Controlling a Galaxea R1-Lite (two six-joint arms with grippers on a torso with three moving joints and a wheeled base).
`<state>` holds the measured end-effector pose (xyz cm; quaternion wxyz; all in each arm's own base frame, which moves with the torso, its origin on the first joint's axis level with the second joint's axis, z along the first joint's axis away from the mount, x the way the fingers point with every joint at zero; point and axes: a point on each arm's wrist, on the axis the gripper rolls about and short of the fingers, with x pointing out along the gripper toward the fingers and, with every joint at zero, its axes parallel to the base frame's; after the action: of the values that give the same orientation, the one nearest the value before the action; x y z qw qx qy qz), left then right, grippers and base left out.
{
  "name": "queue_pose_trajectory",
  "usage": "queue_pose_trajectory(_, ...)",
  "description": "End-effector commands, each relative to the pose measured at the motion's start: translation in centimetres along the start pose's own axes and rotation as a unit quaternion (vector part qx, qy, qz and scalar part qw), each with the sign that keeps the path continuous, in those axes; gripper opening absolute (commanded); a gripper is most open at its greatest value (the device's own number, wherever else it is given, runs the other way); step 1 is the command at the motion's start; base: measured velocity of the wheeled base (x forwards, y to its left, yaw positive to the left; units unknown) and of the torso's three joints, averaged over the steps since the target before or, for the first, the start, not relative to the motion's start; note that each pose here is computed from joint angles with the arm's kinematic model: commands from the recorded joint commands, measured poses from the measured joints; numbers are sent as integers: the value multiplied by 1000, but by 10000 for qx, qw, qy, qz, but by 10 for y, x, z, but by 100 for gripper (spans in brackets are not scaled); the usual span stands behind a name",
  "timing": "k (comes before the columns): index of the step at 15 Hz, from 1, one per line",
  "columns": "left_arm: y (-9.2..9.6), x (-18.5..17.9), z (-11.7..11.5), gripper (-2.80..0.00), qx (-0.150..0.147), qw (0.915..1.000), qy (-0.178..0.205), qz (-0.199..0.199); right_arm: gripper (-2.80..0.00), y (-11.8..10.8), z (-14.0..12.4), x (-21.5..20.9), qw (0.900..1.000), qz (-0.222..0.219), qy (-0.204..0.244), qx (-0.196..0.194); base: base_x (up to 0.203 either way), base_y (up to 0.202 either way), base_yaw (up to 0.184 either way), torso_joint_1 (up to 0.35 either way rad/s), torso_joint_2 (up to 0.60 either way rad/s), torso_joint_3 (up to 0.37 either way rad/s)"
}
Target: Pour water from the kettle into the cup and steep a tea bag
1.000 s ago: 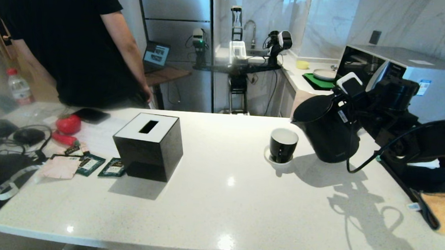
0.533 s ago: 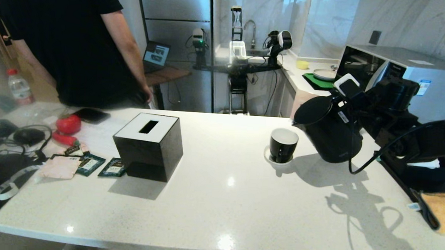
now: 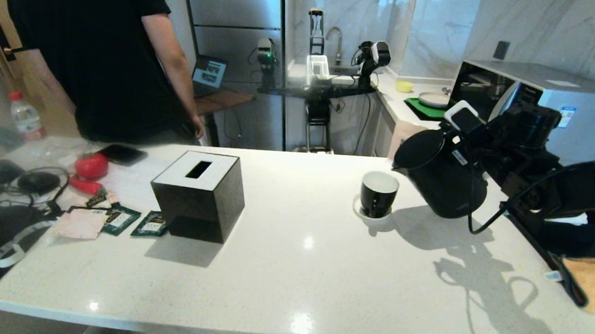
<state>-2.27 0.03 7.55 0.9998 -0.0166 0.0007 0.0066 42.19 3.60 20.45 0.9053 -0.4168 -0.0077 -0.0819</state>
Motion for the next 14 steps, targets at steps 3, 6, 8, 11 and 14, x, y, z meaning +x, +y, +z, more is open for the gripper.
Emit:
queue_pose_trajectory(3,0,0,0,-280,-3,10000,1,3,-280,1,5,-1,9997,-60,-111,-209,0,0,0,0,0,0)
queue_pose_trajectory(6,0,0,0,-280,-3,10000,7,4,-280,3,5,-1,9997,-33,-109,-231,0,0,0,0,0,0)
queue_pose_trajectory(8,0,0,0,-280,-3,10000,7,4,-280,3,5,-1,9994,-33,-111,-316,0,0,0,0,0,0)
queue_pose_trajectory(11,0,0,0,-280,-3,10000,-1,3,-280,4,4,-2,9987,32,-162,-491,0,0,0,0,0,0)
queue_pose_trajectory(14,0,0,0,-280,-3,10000,5,4,-280,5,4,0,9986,26,-167,-504,0,0,0,0,0,0)
